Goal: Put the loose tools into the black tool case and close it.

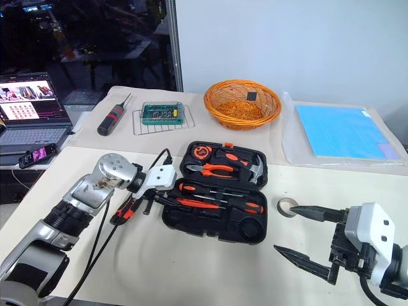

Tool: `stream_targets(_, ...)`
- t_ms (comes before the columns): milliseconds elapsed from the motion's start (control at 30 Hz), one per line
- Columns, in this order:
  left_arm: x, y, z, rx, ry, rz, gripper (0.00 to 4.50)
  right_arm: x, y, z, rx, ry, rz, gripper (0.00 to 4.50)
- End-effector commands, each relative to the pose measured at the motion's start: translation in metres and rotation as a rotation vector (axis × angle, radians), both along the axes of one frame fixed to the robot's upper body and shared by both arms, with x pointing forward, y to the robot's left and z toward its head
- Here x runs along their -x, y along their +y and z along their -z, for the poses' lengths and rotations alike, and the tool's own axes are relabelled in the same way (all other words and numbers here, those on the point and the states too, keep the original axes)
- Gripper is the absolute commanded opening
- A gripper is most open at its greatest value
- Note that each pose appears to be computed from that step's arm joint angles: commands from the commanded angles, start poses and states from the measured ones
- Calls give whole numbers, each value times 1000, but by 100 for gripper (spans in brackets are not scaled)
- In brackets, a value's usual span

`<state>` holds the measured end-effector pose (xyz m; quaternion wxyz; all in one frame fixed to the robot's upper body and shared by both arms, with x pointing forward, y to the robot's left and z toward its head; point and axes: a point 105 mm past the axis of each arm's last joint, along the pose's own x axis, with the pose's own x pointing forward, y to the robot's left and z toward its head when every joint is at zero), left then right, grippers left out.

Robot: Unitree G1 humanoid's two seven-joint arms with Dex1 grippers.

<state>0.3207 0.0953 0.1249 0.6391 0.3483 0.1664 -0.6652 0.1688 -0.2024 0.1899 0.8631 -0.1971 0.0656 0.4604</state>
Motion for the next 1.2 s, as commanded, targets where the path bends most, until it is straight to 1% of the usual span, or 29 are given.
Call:
stream_targets(33,-8,5,-2,-43,-35,-13,45,4,3,-8,6,-30,-11,450)
stream_targets(167,-9,11,-1,-75,-55,-4,45,4,4,-9,6,-28,-5,450)
stream_targets(367,-5,10,5,-85,-60,23,45,2,5,-9,2,-31,-6,450)
stream_targets(433,-5,8,3,-64,-62,15,143,2,5,-9,1,-31,-8,450)
stream_targets(467,-6,8,0,-50,-61,8,167,2,5,-9,1,-32,-9,450)
stream_targets(500,-6,9,-4,-34,-62,0,211,2,5,-9,2,-32,-10,450)
stream_targets(533,-7,10,-9,-15,-62,-8,239,2,5,-10,2,-32,-10,450)
stream_targets(567,-3,14,-22,43,-28,-25,277,2,4,-10,2,-32,-11,450)
stream_targets(667,5,19,-40,147,47,-49,277,2,4,-11,3,-32,-11,450)
stream_targets(700,8,20,-42,178,84,-64,254,1,3,-10,2,-31,-10,450)
stream_targets(733,10,16,-49,259,132,-100,223,0,4,-10,-1,-32,-11,450)
stream_targets(767,11,12,-53,325,181,-134,203,-1,4,-9,-4,-32,-12,450)
stream_targets(800,12,9,-56,364,214,-157,168,-2,5,-9,-6,-33,-13,450)
stream_targets(833,10,3,-54,402,206,-189,133,-4,6,-9,-11,-35,-15,450)
stream_targets(900,8,-9,-47,463,214,-244,46,-5,7,-9,-15,-37,-18,450)
stream_targets(933,6,-15,-42,483,211,-278,11,-6,7,-9,-16,-38,-19,450)
stream_targets(1033,1,-28,-25,488,177,-354,5,-7,8,-9,-18,-39,-20,450)
stream_targets(1100,-1,-33,-20,489,159,-382,5,-7,8,-9,-18,-39,-20,450)
stream_targets(1200,0,-34,4,399,96,-411,5,-5,9,-8,-20,-33,-18,450)
